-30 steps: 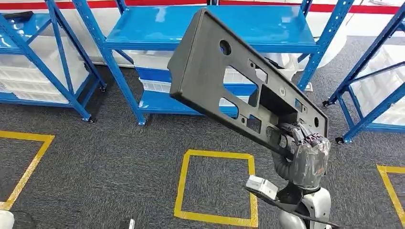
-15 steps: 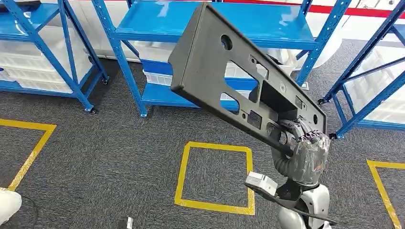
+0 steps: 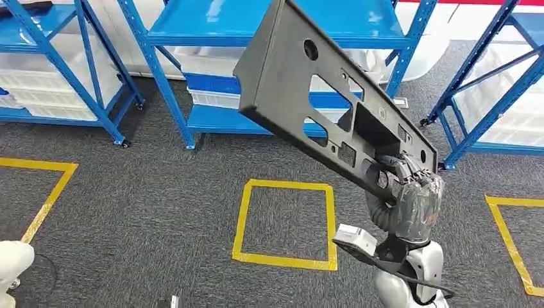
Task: Take the parts from the cabinet and place them on the table.
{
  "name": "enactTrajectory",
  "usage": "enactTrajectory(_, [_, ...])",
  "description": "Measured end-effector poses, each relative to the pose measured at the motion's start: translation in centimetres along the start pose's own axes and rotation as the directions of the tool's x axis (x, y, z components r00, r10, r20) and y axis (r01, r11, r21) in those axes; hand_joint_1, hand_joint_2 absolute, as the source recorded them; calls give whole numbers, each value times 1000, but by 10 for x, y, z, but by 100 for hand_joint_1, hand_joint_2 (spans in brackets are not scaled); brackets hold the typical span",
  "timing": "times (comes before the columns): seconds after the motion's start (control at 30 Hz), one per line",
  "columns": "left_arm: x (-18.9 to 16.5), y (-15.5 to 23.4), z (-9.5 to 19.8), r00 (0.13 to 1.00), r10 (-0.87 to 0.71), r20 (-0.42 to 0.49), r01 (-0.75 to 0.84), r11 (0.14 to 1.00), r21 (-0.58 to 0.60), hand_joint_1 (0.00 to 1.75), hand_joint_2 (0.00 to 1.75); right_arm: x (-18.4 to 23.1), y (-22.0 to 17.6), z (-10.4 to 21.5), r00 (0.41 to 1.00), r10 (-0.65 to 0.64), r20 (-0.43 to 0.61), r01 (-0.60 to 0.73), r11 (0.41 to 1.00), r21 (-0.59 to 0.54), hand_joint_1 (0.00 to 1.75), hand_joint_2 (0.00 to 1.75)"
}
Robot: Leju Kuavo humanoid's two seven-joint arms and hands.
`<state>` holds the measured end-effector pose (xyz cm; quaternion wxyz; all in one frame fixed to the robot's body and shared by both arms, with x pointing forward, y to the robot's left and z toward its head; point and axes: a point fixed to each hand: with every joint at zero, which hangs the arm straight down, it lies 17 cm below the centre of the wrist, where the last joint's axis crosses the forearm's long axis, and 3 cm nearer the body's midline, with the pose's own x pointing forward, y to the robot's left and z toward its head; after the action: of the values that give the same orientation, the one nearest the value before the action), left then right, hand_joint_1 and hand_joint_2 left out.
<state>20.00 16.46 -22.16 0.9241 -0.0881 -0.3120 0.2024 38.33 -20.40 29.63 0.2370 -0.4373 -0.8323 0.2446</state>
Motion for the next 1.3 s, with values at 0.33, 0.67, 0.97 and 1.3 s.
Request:
enactTrajectory(0.33, [5, 0, -1, 1000, 12, 11, -12, 1000, 5, 0, 175, 0, 0, -1, 1000, -31, -1, 31, 1000, -6, 175, 175])
enactTrajectory(0.67, [1, 2, 0, 999, 34, 9, -34, 999, 13, 0, 175, -5, 7, 2, 1000, -28, -8, 28, 1000, 13, 175, 175])
enactTrajectory(0.97, [-1, 3, 1, 999, 39, 6, -39, 999, 15, 0, 175, -2, 10, -2, 1000, -21, -1, 21, 1000, 12, 175, 175])
enactTrajectory(1.3, [-1, 7, 1, 999, 50, 4, -50, 998, 23, 0, 175, -5, 13, 0, 999, -42, -33, 43, 999, 19, 175, 175])
